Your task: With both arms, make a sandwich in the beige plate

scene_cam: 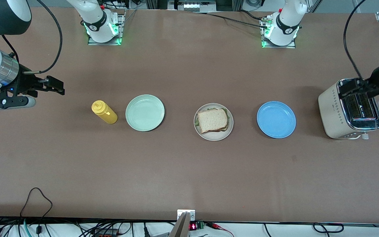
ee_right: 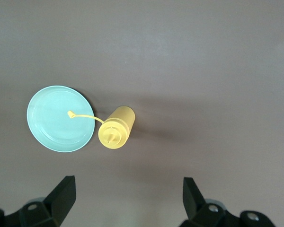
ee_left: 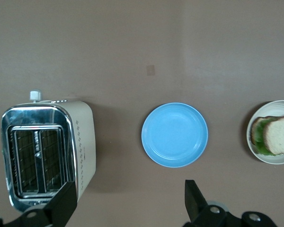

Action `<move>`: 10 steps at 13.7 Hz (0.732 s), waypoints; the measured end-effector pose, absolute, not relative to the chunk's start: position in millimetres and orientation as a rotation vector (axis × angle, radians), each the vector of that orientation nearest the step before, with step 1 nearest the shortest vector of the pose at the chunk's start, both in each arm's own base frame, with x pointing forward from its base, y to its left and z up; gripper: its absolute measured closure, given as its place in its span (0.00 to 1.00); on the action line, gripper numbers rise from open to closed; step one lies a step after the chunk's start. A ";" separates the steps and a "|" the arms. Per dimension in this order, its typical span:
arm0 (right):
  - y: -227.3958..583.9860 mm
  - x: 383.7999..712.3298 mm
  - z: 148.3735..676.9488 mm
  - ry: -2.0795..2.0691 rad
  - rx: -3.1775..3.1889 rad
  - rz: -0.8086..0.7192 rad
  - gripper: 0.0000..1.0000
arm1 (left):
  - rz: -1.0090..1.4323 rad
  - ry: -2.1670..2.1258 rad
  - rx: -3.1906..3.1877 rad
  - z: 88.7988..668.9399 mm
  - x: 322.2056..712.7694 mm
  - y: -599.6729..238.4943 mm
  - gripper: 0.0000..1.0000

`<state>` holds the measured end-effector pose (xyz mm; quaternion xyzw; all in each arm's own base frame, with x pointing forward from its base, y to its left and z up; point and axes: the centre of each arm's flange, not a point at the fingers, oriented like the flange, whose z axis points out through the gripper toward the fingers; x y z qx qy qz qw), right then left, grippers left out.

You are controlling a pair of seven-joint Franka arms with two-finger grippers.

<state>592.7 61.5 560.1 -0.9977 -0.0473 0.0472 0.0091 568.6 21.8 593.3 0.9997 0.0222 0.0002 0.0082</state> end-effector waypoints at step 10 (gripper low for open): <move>63.9 591.4 567.3 -0.222 -3.168 0.115 0.00 | -0.032 0.065 3.119 577.7 537.8 19.9 0.00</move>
